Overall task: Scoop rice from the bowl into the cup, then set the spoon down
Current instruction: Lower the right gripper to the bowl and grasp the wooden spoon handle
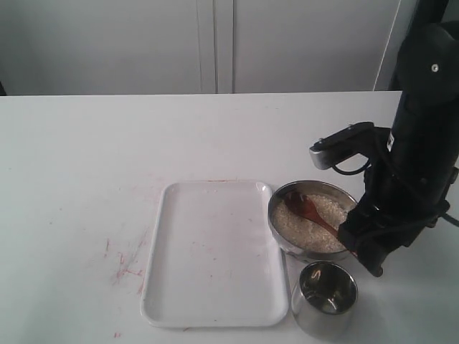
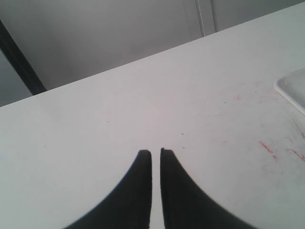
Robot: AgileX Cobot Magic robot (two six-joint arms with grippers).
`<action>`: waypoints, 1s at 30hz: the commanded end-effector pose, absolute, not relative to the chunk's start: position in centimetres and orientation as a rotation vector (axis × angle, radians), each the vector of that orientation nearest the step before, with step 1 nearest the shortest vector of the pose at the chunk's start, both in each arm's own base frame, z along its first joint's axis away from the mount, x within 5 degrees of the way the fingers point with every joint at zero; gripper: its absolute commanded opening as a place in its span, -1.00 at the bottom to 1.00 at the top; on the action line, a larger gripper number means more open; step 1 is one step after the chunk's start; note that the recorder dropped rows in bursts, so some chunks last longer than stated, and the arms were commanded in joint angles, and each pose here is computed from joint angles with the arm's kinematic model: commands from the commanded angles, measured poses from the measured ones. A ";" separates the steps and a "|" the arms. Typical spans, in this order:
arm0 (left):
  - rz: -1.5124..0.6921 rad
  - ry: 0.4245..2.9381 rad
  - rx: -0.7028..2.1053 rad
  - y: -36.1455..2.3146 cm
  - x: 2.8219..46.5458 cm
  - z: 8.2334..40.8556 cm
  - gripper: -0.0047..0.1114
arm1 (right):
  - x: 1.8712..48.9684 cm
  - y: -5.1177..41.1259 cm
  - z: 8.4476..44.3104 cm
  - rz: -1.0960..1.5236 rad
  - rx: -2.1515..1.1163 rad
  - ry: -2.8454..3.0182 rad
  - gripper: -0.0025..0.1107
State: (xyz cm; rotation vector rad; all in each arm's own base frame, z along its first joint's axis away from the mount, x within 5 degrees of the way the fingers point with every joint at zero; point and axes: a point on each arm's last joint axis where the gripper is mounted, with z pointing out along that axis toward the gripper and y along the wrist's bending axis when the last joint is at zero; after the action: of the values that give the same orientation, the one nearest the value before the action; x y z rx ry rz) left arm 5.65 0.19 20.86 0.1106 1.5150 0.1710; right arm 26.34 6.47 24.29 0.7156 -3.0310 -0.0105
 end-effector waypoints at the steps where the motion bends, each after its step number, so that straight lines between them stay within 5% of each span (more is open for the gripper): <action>1: 0.158 1.504 0.108 0.2 5.6 21.1 -0.67 | 26.0 6.4 23.8 -0.011 0.729 -3.006 0.06; 30: 0.158 1.504 0.108 0.2 5.6 21.1 -0.67 | 27.7 6.8 20.0 -0.010 0.707 -3.043 0.08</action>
State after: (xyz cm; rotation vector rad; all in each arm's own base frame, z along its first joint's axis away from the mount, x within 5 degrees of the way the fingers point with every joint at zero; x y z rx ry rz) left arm 5.65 0.19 20.86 0.1106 1.5150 0.1710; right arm 27.64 6.78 20.52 0.7141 -3.0567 -0.0100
